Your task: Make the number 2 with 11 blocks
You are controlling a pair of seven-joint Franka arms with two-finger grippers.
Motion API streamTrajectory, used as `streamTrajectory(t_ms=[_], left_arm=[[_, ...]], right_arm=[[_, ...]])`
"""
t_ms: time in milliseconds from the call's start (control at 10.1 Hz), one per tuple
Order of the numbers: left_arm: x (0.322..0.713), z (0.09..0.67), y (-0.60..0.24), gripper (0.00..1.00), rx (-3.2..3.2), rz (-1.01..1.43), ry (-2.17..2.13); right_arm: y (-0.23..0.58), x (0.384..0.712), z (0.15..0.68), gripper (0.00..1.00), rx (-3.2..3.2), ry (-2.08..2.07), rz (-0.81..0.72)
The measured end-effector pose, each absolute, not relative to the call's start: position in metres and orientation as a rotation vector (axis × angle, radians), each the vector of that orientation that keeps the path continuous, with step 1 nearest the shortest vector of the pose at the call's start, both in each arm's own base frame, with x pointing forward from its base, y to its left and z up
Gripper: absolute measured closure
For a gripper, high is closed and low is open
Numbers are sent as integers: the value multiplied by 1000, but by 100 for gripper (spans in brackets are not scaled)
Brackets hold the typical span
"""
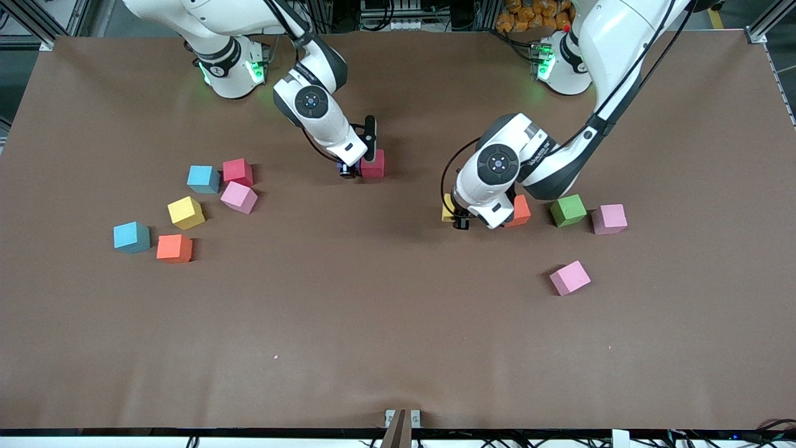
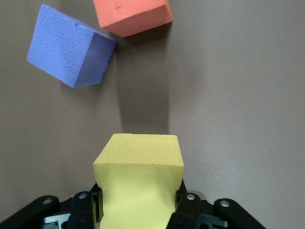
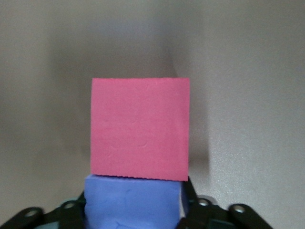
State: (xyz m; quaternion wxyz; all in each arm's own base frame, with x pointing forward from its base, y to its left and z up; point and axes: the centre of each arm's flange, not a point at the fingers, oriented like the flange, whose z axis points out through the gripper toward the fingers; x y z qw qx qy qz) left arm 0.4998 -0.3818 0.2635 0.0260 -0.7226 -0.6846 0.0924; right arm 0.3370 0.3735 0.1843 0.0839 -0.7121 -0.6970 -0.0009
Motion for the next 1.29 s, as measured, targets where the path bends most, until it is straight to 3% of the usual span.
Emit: streamTrajectory(t_ms=[198, 692, 890, 1088, 1286], left_arm=[[494, 257, -382, 45, -2204, 288, -2152], [488, 260, -381, 45, -2118, 267, -2228], [477, 256, -388, 45, -2074, 266, -2246], [468, 255, -394, 45, -2031, 257, -2285], [456, 254, -398, 45, -1992, 226, -2323]], right_arm=[[375, 338, 185, 0, -2125, -2080, -7], [372, 336, 192, 0, -2115, -2094, 130], [373, 339, 204, 0, -2120, -2105, 109], [362, 352, 218, 0, -2145, -2096, 98], [334, 370, 233, 0, -2185, -2063, 183]])
